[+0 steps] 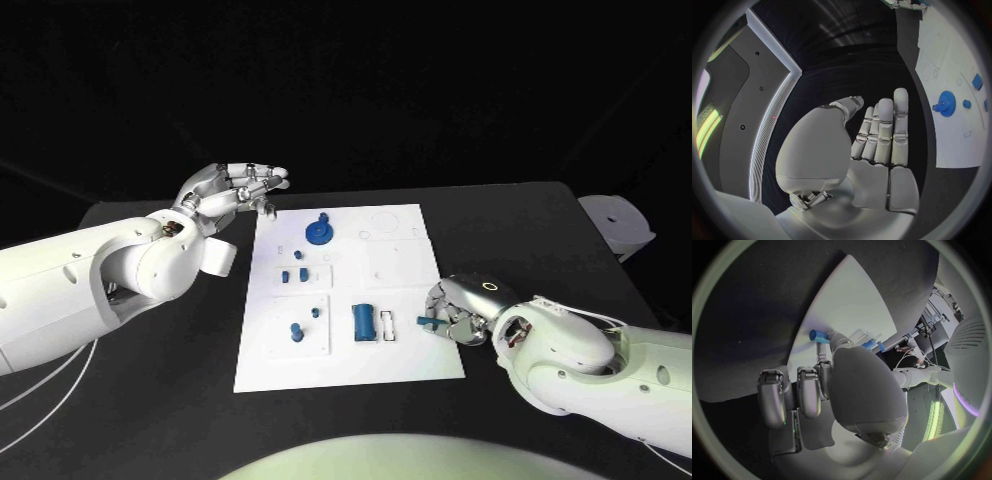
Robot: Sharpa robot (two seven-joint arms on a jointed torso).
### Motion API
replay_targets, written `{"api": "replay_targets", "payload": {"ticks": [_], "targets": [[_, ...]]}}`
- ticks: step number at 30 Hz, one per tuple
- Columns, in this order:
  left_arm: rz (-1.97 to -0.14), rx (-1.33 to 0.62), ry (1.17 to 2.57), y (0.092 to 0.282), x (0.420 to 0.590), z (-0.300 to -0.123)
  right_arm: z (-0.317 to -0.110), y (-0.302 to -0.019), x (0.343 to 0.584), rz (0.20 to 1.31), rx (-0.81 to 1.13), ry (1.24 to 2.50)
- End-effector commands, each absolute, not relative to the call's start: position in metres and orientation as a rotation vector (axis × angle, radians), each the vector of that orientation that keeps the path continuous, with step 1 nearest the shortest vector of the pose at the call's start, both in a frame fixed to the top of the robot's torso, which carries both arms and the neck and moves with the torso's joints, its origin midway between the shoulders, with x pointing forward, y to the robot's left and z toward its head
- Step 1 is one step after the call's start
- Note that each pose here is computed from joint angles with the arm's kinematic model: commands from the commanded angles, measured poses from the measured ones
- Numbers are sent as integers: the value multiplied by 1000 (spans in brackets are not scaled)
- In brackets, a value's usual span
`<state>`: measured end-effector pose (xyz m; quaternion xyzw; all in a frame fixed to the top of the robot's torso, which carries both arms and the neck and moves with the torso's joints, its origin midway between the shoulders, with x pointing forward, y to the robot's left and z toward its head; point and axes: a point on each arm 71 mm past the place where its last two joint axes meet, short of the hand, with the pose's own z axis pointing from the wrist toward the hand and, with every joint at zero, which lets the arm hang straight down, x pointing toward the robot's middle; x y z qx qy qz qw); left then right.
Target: Assemble the parts on the task board
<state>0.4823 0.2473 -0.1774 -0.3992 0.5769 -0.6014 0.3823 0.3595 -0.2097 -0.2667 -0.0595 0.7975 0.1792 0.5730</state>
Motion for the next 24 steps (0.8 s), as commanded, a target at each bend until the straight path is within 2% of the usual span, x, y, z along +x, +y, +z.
{"api": "replay_targets", "payload": {"ticks": [1, 14, 24], "targets": [[-1551, -1011, 1474, 245, 482, -176, -274, -213, 355, 366, -159, 1910], [-1553, -1011, 1476, 244, 482, -177, -256, -197, 355, 539, 119, 1885], [-1555, -1011, 1478, 243, 482, -177, -260, -181, 359, 586, 211, 1926]]}}
